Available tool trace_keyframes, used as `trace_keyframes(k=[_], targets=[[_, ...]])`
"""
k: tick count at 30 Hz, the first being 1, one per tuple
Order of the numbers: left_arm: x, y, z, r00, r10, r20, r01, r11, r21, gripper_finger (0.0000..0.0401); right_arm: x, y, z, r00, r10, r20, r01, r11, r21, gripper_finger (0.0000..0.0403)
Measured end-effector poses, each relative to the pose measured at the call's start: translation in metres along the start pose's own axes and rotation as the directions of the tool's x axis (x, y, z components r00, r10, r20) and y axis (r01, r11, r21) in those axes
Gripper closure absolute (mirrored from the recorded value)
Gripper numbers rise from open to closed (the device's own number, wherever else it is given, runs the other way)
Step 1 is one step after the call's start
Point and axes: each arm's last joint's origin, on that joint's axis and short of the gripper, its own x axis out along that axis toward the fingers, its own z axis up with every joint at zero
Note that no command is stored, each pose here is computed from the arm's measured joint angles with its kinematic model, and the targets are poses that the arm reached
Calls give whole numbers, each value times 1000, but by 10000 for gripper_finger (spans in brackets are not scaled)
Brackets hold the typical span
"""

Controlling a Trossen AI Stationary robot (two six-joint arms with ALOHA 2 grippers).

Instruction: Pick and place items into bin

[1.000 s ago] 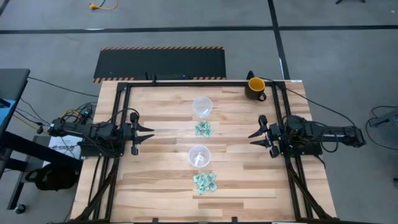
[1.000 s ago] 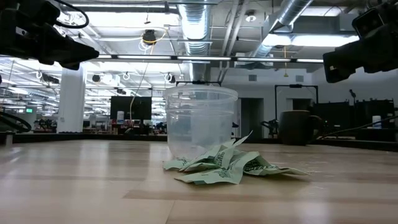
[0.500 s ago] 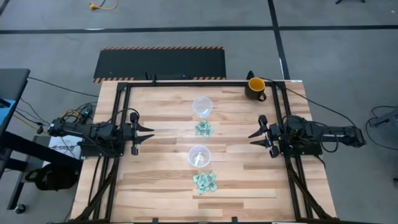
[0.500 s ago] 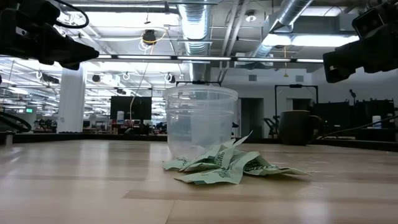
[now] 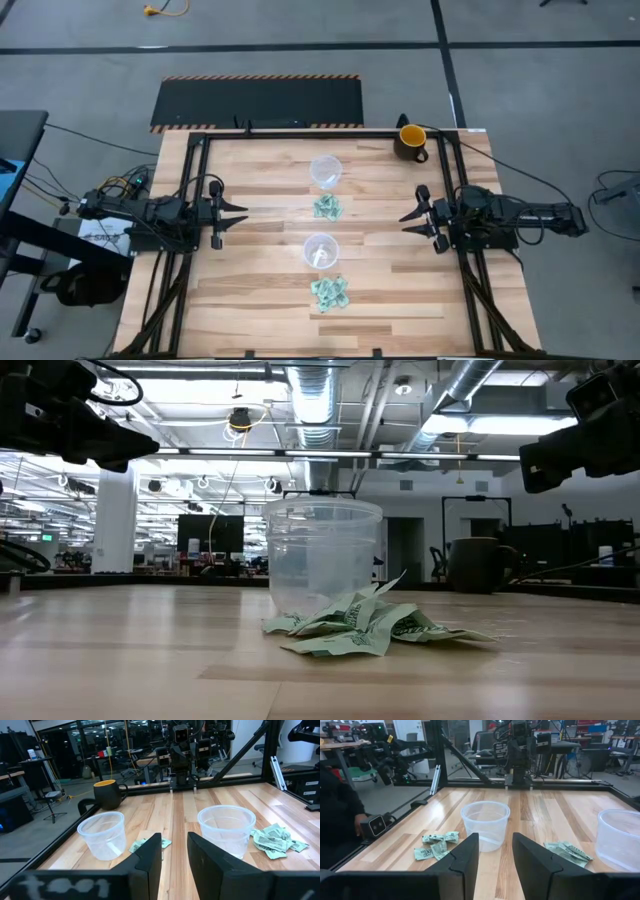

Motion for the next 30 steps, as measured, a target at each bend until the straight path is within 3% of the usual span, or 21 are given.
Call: trace_keyframes(k=[15,21,30], targets=[[0,0,0,1000,0,0,0,1000,0,317,0,0,0,1000,0,0,0,1000,0,290],[0,0,0,1000,0,0,0,1000,0,317,0,0,0,1000,-1,0,1,991,-133,290],[0,0,0,1000,0,-1,0,1000,0,317,0,0,0,1000,1,3,-1,993,-117,290]])
